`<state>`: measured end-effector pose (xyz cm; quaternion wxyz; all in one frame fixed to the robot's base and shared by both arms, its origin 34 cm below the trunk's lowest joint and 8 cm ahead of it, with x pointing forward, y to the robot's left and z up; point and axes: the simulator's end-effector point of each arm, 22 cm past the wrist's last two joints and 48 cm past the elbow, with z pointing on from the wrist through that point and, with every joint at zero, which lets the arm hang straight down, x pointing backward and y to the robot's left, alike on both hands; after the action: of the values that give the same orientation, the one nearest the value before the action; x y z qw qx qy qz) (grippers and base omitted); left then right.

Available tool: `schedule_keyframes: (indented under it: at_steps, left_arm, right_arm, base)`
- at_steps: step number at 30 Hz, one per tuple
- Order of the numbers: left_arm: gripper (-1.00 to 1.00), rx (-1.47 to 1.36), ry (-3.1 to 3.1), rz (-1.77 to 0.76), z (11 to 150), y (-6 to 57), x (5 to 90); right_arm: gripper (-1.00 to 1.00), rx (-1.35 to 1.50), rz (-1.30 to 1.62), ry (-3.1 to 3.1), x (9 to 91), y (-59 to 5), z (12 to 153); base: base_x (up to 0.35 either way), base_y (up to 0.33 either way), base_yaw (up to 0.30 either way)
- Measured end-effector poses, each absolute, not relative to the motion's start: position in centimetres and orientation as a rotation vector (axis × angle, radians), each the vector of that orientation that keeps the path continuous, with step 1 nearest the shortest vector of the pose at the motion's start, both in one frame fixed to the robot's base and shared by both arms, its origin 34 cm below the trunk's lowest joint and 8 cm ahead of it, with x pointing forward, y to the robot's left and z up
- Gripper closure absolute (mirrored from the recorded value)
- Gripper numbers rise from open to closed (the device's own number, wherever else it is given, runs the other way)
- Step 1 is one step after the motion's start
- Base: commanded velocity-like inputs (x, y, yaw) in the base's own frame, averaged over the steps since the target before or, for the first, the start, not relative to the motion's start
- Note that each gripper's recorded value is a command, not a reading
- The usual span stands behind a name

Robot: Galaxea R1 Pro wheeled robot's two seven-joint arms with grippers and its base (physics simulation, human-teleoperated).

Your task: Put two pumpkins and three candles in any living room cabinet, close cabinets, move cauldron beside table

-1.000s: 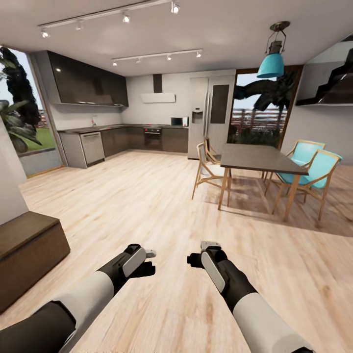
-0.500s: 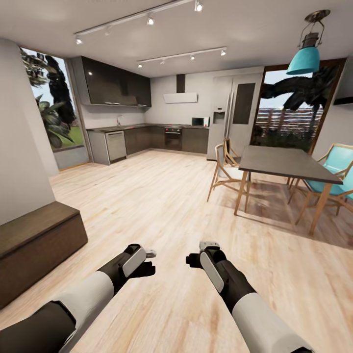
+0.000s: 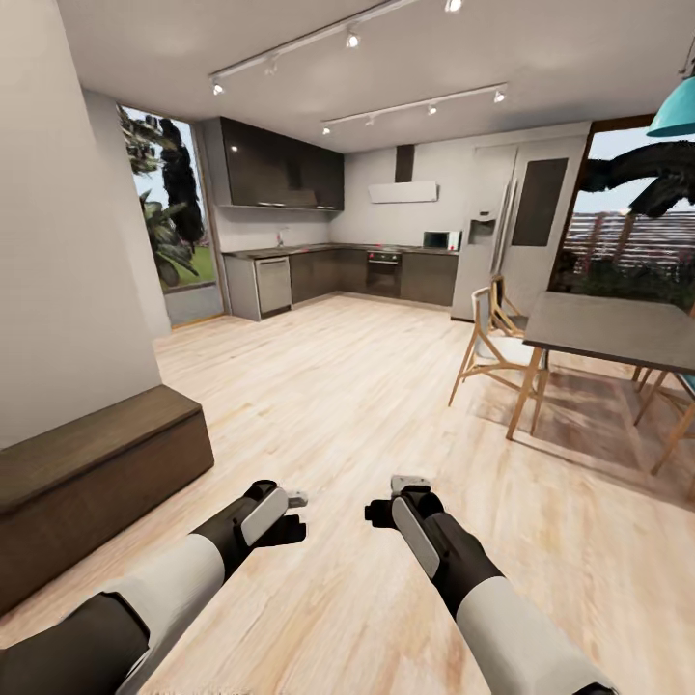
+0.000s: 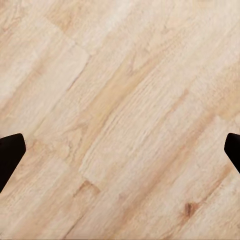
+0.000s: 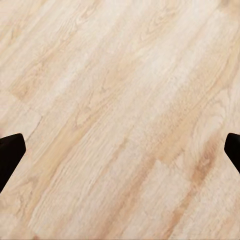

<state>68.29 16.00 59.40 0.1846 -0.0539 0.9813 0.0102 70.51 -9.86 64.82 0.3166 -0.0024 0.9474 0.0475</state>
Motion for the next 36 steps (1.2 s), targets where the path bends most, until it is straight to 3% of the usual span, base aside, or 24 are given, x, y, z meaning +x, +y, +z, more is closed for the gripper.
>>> schedule_keyframes:
  at_steps: [16, 36]
  left_arm:
    - [-1.0, -0.154, 2.767, 0.028, 59.4, 16.2, 68.3]
    - [-1.0, -0.313, 2.763, -0.111, 58.7, 22.8, 68.9]
  right_arm:
    - [-1.0, -0.007, 0.125, 2.495, 70.5, -9.9, 64.8]
    - [-1.0, -0.007, 0.125, 2.495, 70.5, -9.9, 64.8]
  base:
    - [-0.023, 0.039, 0.29]
    - [-0.001, 0.009, 0.29]
